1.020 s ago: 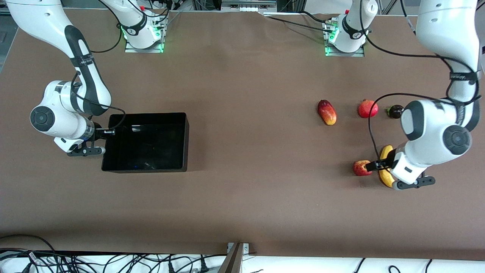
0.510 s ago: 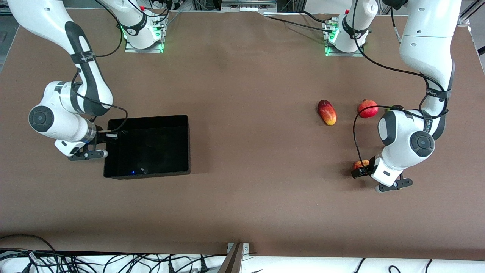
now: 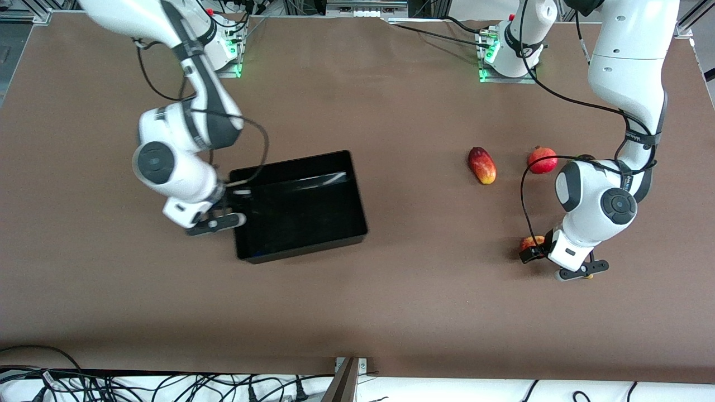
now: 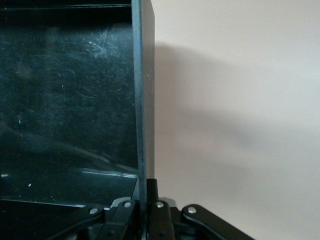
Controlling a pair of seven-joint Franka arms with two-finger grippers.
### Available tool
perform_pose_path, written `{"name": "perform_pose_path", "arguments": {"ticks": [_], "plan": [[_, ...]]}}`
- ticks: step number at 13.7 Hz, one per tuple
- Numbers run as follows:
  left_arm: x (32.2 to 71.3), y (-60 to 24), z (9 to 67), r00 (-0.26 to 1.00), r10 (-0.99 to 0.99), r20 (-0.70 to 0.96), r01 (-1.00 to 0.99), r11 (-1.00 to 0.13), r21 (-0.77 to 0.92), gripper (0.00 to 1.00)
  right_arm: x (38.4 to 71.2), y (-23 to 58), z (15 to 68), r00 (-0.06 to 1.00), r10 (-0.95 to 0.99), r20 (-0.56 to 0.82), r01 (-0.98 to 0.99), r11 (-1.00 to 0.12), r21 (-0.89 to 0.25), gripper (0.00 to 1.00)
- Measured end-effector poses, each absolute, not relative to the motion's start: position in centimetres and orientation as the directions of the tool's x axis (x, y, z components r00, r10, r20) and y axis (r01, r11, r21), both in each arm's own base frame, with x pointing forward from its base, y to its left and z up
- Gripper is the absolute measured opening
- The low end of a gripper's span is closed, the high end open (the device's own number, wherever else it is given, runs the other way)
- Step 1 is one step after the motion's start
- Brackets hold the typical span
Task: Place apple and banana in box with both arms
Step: 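Push the black box toward the fruit while the left gripper grasps the apple, then carry the red apple over the box while the right gripper withdraws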
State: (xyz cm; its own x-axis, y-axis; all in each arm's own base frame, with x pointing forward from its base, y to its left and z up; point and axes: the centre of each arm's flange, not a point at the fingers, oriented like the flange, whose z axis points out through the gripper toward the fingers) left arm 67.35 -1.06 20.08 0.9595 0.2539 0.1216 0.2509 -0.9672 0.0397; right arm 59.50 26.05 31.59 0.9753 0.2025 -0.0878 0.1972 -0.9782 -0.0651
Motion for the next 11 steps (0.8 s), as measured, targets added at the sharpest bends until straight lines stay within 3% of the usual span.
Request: {"name": "perform_pose_path", "arguments": {"ticks": [4, 7, 11], "plan": [[65.2, -1.3, 17.4, 0.957, 0.252, 0.143, 0.248, -0.968, 0.043, 0.96, 55.7, 38.6, 29.0, 0.989, 0.097, -0.111, 0.089, -0.993, -0.072, 0.04], [64.7, -1.1, 17.1, 0.957, 0.250, 0.146, 0.246, -0.968, 0.042, 0.70, 54.3, 44.6, 27.2, 0.993, 0.035, -0.113, 0.022, -0.993, -0.114, 0.04], [64.4, -2.9, 20.4, 0.967, 0.245, 0.069, 0.242, -0.969, 0.053, 0.68, 53.4, 47.7, 23.8, 0.997, -0.006, -0.075, -0.016, -0.991, -0.136, 0.04]]}}
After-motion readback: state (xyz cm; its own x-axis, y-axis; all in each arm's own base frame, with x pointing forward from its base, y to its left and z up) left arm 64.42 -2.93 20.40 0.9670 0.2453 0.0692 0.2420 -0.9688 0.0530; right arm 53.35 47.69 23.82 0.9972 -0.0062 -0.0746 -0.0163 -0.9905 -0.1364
